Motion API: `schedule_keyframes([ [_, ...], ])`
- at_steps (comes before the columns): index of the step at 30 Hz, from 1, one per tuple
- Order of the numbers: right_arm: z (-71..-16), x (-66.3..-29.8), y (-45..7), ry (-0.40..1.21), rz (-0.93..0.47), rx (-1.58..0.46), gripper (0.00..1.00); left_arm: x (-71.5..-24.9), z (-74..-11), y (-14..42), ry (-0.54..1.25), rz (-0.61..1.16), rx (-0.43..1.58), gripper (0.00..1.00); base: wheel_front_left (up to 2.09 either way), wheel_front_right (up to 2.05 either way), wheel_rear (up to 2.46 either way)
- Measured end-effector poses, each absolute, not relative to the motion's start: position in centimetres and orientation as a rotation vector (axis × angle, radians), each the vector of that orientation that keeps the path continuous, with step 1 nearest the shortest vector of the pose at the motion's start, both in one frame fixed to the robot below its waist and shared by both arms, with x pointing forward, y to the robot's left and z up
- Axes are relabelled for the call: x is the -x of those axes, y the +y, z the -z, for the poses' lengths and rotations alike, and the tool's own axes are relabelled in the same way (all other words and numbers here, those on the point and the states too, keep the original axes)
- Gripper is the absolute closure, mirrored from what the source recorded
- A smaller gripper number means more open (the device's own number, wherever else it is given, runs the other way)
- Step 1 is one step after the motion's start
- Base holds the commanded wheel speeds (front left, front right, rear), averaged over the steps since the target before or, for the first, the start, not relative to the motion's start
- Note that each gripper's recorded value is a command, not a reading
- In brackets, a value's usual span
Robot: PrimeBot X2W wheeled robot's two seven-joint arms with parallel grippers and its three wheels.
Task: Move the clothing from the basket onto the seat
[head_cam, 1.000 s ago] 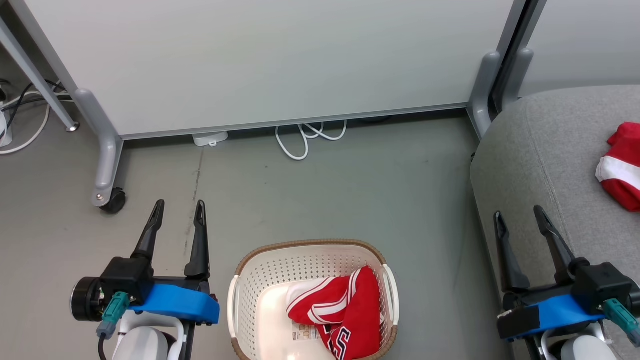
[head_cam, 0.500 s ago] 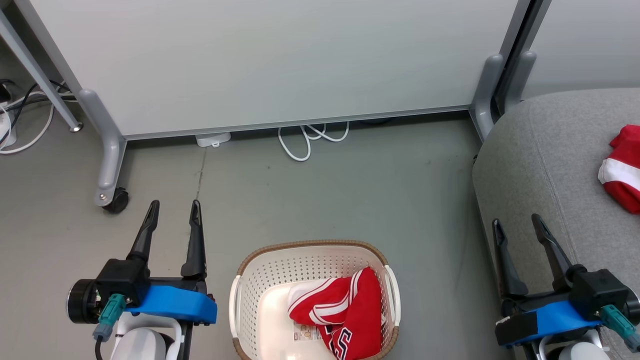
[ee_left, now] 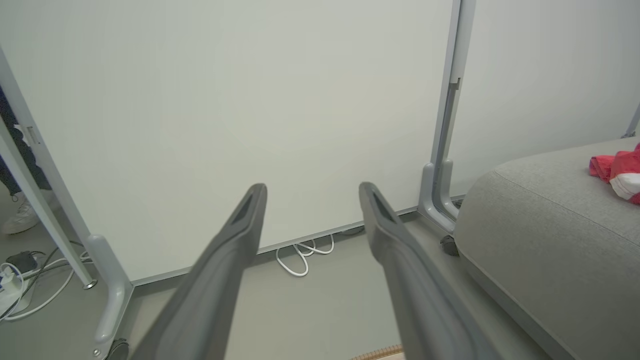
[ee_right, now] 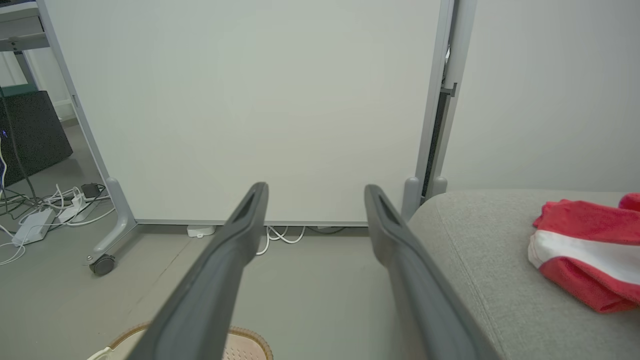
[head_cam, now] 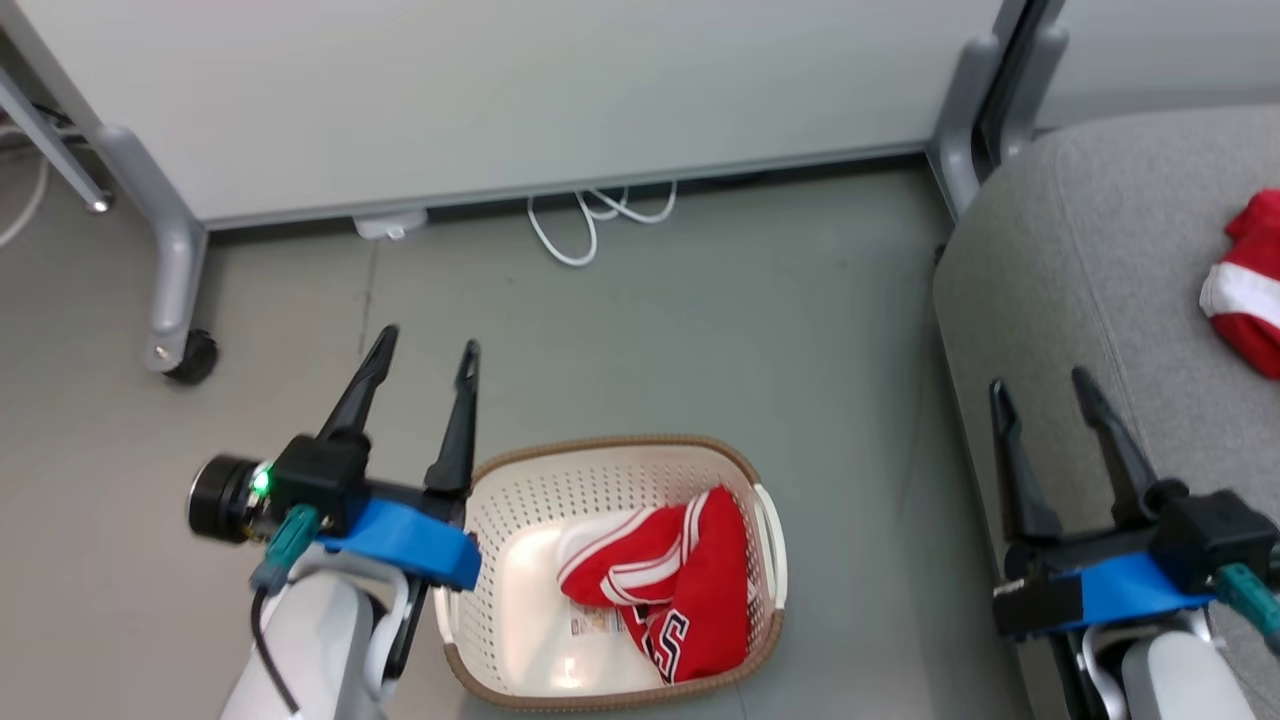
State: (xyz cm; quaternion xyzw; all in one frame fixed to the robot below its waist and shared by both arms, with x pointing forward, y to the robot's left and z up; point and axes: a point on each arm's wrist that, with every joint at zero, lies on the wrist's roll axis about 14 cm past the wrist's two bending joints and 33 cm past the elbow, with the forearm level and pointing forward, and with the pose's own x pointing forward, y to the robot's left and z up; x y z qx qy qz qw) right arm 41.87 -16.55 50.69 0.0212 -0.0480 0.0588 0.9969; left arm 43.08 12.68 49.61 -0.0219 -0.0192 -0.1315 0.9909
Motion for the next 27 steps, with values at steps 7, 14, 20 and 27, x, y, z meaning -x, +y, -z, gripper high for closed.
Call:
schedule_keyframes([
  [7,-51.2,-44.7,-18.1,-0.126,-0.083,-0.015,0.0,-46.3,-45.3,8.4,0.083,0.46,-0.046,0.0,0.0,0.0,0.0],
  [14,-50.3,-47.1,-20.3,-0.125,-0.031,0.012,0.0,-47.8,-38.0,5.1,0.259,0.65,-0.158,0.0,0.0,0.0,0.0],
  [20,-48.2,-48.4,-21.6,-0.085,-0.001,0.036,0.0,-47.3,-31.3,2.4,0.403,0.838,-0.272,0.0,0.0,0.0,0.0],
  [27,-45.0,-49.6,-22.6,-0.025,0.02,0.06,0.0,-45.7,-23.8,1.1,0.58,0.995,-0.371,0.0,0.0,0.0,0.0],
])
